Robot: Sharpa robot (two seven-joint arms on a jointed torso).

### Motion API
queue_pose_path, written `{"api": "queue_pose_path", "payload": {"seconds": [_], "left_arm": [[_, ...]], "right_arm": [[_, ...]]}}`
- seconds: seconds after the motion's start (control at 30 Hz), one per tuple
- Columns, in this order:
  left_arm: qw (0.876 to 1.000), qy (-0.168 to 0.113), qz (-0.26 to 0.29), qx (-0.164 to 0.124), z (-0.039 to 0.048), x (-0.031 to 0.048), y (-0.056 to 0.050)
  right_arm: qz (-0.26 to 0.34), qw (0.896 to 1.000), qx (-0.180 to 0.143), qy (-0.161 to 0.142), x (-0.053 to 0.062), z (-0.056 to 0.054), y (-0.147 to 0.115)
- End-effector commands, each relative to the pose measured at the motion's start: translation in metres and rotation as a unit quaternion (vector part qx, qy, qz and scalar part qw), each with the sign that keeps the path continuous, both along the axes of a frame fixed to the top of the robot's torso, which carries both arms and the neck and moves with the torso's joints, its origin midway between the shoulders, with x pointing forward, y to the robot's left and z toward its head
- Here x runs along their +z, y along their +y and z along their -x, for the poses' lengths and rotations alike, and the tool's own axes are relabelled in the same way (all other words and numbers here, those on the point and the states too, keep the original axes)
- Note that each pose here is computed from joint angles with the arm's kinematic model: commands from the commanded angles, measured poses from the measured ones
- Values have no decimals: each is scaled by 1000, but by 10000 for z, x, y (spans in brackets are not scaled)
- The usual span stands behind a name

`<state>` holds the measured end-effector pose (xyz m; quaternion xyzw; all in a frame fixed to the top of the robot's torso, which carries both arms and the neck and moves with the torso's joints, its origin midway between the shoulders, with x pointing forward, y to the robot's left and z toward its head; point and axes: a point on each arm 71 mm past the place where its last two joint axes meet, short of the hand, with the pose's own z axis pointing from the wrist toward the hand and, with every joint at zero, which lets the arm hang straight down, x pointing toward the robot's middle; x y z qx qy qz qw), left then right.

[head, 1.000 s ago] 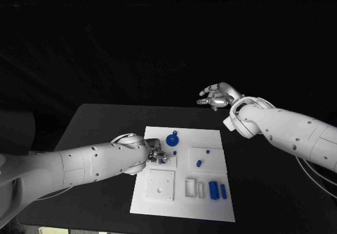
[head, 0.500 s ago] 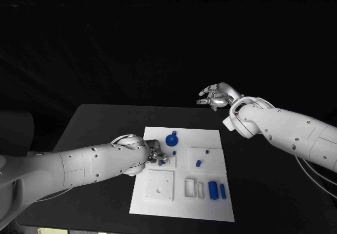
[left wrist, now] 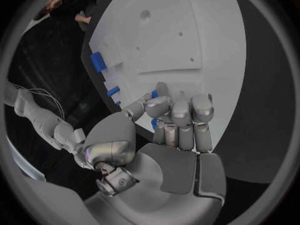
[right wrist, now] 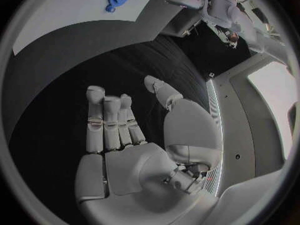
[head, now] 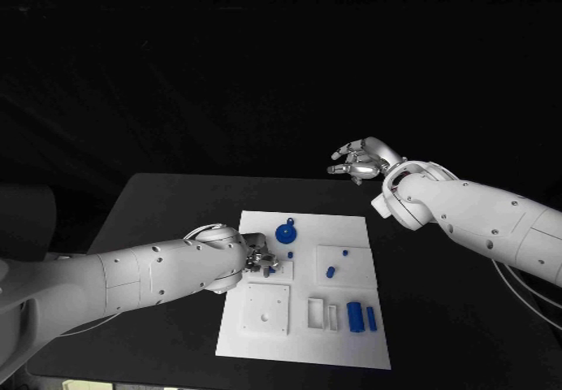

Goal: Assemble the parts on the task board

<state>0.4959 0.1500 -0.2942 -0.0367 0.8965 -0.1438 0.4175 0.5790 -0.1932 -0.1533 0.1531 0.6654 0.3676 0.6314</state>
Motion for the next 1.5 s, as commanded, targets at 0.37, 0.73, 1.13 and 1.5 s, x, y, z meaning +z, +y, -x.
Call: {"api": "queue_pose_path", "payload": {"seconds": [0.37, 0.73, 1.13, 1.5], "left_arm": [[1000, 12, 7, 0, 19, -17, 34], [998, 48, 29, 4, 65, 25, 169], [995, 39, 85, 30, -212, 543, 352], [997, 9, 62, 53, -522, 618, 490]], "right_arm": [[4, 1000, 4, -2, 1, 5, -15], [5, 1000, 1, -3, 1, 6, -46], [6, 1000, -4, -3, -4, 3, -96], [5, 1000, -5, -2, -13, -2, -92]]}}
